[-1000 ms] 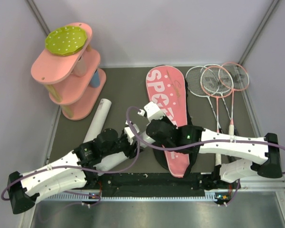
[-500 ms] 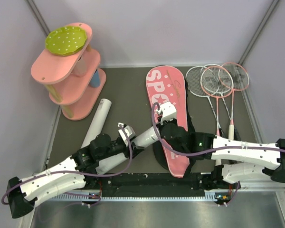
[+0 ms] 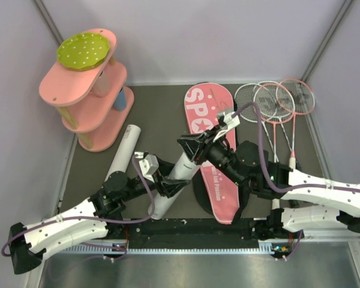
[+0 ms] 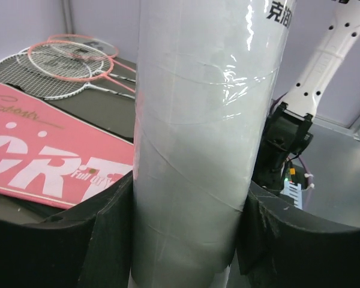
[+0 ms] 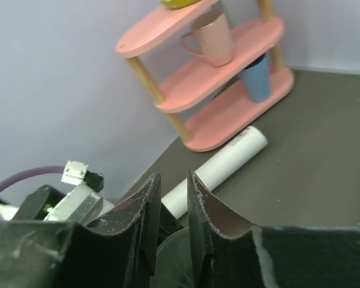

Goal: Pack up the badminton gear
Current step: Close the lid on the shuttle tube.

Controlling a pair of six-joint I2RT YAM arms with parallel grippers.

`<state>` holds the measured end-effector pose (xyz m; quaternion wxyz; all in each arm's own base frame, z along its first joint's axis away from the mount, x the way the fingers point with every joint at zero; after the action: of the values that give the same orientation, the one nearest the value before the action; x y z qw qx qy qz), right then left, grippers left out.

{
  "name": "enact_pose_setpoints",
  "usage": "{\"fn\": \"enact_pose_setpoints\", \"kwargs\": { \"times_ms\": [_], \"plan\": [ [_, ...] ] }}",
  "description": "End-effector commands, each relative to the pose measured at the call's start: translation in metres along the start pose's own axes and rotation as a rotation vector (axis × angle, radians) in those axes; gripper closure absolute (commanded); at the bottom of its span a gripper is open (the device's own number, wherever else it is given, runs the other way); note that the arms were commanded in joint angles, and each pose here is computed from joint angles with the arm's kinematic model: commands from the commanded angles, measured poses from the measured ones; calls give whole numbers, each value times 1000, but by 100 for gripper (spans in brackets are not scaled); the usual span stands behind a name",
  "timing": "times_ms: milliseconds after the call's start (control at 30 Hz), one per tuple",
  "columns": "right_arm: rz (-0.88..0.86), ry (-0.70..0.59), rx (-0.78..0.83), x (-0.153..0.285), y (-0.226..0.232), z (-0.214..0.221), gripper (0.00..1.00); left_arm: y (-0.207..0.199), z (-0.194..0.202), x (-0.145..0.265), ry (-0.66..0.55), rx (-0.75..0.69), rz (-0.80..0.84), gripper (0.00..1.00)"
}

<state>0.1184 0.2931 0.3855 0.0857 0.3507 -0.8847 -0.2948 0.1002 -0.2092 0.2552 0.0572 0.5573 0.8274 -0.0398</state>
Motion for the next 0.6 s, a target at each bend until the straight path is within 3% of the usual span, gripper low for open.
{"fn": "enact_pose_setpoints", "kwargs": {
  "times_ms": [0, 400, 567],
  "plan": [
    [-164, 368, -38, 14, 9, 48, 75, -5, -98, 7, -447, -50, 12, 98],
    [-224, 362, -4, 17, 36, 7, 74, 5, -89, 8, -417, -74, -79, 100],
    [-139, 396, 67, 5, 13, 41, 75, 10, -95, 12, -474, -26, -135, 100]
  ]
}}
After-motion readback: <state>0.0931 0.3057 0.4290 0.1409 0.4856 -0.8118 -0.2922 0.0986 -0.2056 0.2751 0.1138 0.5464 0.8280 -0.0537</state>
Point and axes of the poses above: each gripper's point midway between its finger pads, its own x axis back along the fingers, its own y axis along the line the jaws close on, z = x × y, the point moved 7 cm from there along x, back along the fingers, and after that the axes turned 11 degrees about -x, right-handed, at the moved point
